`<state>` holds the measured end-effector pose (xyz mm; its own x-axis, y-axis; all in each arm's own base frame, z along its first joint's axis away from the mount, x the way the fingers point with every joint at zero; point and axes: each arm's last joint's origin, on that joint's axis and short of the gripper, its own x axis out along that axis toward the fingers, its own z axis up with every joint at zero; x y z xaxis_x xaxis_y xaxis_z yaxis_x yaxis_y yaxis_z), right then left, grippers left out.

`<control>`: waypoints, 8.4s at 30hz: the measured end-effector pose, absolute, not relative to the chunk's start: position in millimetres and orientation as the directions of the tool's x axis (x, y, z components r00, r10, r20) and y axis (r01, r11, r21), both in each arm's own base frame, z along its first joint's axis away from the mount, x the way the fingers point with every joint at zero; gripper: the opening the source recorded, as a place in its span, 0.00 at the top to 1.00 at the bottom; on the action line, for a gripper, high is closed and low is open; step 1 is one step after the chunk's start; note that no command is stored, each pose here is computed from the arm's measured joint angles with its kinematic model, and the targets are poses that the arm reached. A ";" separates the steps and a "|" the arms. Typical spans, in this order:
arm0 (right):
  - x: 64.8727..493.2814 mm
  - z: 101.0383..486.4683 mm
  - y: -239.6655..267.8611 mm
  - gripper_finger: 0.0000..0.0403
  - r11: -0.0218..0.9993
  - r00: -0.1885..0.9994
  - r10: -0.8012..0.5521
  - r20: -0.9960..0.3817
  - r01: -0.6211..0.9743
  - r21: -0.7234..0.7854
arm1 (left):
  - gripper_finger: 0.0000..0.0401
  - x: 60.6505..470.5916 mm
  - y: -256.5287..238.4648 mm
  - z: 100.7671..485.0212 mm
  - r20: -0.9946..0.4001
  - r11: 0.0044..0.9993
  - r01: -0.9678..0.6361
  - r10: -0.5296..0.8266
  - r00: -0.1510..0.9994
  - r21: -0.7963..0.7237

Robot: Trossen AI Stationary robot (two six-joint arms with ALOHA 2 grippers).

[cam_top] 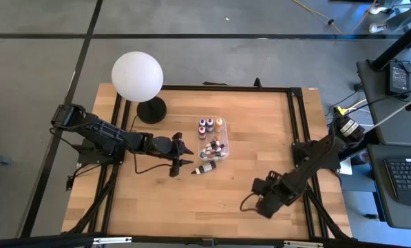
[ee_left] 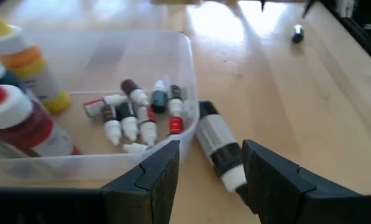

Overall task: Pick & Place food coloring
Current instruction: Put the small purple food coloring bottle in the transparent bin, then put the large black food coloring bottle in the transparent bin

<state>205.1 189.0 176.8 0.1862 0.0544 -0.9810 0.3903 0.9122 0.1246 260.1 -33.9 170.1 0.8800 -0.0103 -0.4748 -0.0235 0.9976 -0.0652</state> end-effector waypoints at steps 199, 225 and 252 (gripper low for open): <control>354.5 206.0 97.4 0.61 0.965 0.741 -0.050 -0.669 -0.137 -0.223 | 0.91 272.2 -87.0 185.1 -0.700 0.986 -0.153 0.154 0.698 0.064; 355.7 207.0 96.8 0.61 0.958 0.752 -0.056 -0.657 -0.144 -0.246 | 0.91 275.5 -45.0 252.0 -0.971 0.923 -0.383 -0.125 -0.205 -0.038; 354.3 204.9 96.3 0.61 0.950 0.736 -0.061 -0.674 -0.163 -0.264 | 0.72 292.1 -45.1 218.9 -0.896 0.941 -0.339 -0.144 -0.421 0.008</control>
